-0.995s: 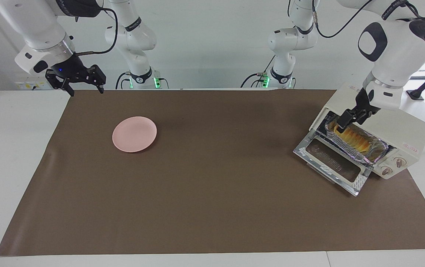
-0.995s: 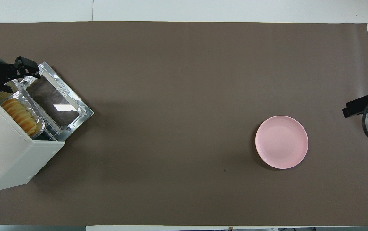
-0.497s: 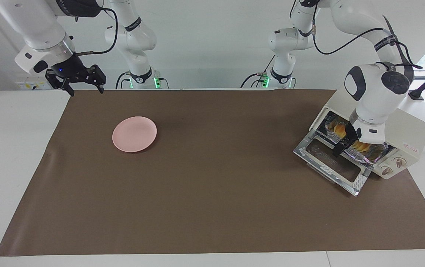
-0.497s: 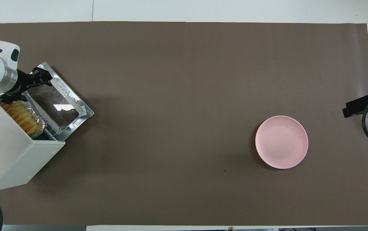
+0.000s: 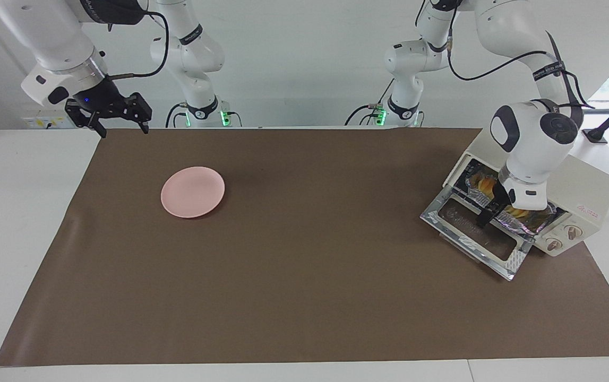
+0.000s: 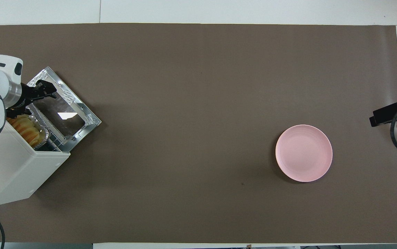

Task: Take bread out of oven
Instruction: 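Grasp the foil tray edge with the left gripper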

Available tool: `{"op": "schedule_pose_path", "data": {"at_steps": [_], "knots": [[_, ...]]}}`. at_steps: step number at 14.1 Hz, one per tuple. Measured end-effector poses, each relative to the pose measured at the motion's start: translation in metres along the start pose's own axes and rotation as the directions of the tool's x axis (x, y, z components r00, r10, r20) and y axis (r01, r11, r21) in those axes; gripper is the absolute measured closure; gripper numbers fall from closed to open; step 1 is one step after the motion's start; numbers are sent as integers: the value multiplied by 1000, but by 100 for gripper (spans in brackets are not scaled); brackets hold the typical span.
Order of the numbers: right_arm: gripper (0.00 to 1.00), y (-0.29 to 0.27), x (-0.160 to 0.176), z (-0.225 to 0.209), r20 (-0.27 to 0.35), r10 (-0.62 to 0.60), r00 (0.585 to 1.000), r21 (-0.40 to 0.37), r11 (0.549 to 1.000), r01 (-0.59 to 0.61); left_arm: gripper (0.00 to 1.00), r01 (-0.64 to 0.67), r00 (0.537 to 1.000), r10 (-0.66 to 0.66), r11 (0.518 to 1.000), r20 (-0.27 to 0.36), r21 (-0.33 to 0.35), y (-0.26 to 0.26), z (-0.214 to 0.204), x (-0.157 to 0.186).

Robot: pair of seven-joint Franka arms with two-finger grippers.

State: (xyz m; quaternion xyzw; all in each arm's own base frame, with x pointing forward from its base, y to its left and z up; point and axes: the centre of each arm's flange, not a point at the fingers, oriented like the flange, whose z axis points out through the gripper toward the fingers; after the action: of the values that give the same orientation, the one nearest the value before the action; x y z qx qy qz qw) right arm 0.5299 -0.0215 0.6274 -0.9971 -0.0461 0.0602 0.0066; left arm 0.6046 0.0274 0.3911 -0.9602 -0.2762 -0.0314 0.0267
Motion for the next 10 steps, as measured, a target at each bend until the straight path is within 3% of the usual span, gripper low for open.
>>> {"op": "schedule_pose_path", "data": {"at_steps": [3, 8, 10], "knots": [[0, 0, 0, 0, 0, 0, 1000, 0, 1000, 0, 14, 3, 1000, -3, 1000, 0, -1, 0, 3, -1], [0, 0, 0, 0, 0, 0, 1000, 0, 1000, 0, 69, -26, 999, 26, 1000, 21, 13, -2, 14, -8], [0, 0, 0, 0, 0, 0, 1000, 0, 1000, 0, 96, -54, 998, 53, 998, 26, 23, -2, 18, -11]]}}
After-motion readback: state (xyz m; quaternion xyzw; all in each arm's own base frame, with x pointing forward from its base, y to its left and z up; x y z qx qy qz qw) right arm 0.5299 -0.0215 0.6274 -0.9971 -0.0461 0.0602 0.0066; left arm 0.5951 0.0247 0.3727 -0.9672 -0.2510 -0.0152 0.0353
